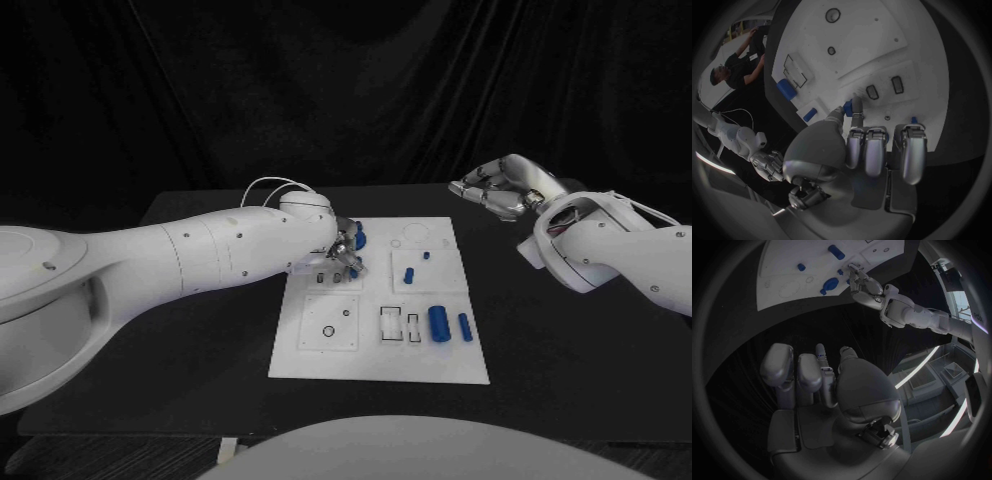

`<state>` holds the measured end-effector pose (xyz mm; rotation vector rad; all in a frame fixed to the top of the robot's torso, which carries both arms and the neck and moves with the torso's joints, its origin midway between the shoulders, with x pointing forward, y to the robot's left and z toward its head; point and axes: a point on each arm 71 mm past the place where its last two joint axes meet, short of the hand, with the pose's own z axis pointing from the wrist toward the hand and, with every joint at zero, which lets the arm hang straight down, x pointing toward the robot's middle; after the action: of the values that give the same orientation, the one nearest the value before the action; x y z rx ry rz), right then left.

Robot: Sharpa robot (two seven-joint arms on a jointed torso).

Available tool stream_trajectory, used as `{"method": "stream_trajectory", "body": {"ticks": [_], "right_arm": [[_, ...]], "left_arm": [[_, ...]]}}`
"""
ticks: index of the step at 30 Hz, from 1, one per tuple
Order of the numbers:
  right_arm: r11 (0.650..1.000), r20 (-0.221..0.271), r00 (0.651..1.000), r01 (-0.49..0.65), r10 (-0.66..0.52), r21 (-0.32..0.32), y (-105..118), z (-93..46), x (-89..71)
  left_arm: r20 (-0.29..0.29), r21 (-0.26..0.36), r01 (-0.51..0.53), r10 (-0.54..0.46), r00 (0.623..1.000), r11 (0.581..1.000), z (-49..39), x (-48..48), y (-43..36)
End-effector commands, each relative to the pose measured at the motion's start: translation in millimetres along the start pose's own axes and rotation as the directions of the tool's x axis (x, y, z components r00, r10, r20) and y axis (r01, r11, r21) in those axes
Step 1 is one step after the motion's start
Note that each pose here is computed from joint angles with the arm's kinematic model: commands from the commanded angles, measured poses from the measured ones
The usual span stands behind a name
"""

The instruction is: Assemble the parts on the task board

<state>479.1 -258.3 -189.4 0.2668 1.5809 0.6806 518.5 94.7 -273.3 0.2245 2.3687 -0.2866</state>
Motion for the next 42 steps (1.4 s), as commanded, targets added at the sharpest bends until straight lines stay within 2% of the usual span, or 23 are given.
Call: {"method": "stream_trajectory", "body": {"ticks": [1, 13, 24, 28, 35, 42], "right_arm": [[1.000, -0.014, 1.000, 0.000, 0.000, 0.020, -1, -0.1, 2.0], [1.000, -0.025, 1.000, 0.001, 0.000, 0.030, -2, 0.6, 4.1], [0.999, -0.026, 1.000, 0.003, -0.002, 0.044, -5, -0.4, 2.9], [0.999, -0.029, 1.000, 0.003, -0.002, 0.046, -6, -0.7, 3.3], [0.999, -0.033, 0.999, 0.003, -0.002, 0.051, -7, -1.4, 4.3], [0.998, -0.037, 0.999, 0.002, 0.000, 0.056, -7, -2.4, 5.1]], "left_arm": [[-0.010, 0.023, -0.002, 0.002, 1.000, 1.000, 0.3, 1.8, -0.7], [-0.004, 0.027, 0.006, -0.006, 1.000, 1.000, -1.4, 2.4, 5.3], [0.015, 0.033, 0.023, -0.023, 1.000, 0.999, -8.5, 5.6, 14.0], [0.021, 0.024, 0.029, -0.030, 0.999, 0.999, -12.3, 6.6, 20.2], [0.054, 0.005, 0.054, -0.054, 0.997, 0.999, -24.4, 7.8, 36.3], [0.077, -0.031, 0.074, -0.072, 0.994, 0.997, -33.0, 7.6, 51.1]]}}
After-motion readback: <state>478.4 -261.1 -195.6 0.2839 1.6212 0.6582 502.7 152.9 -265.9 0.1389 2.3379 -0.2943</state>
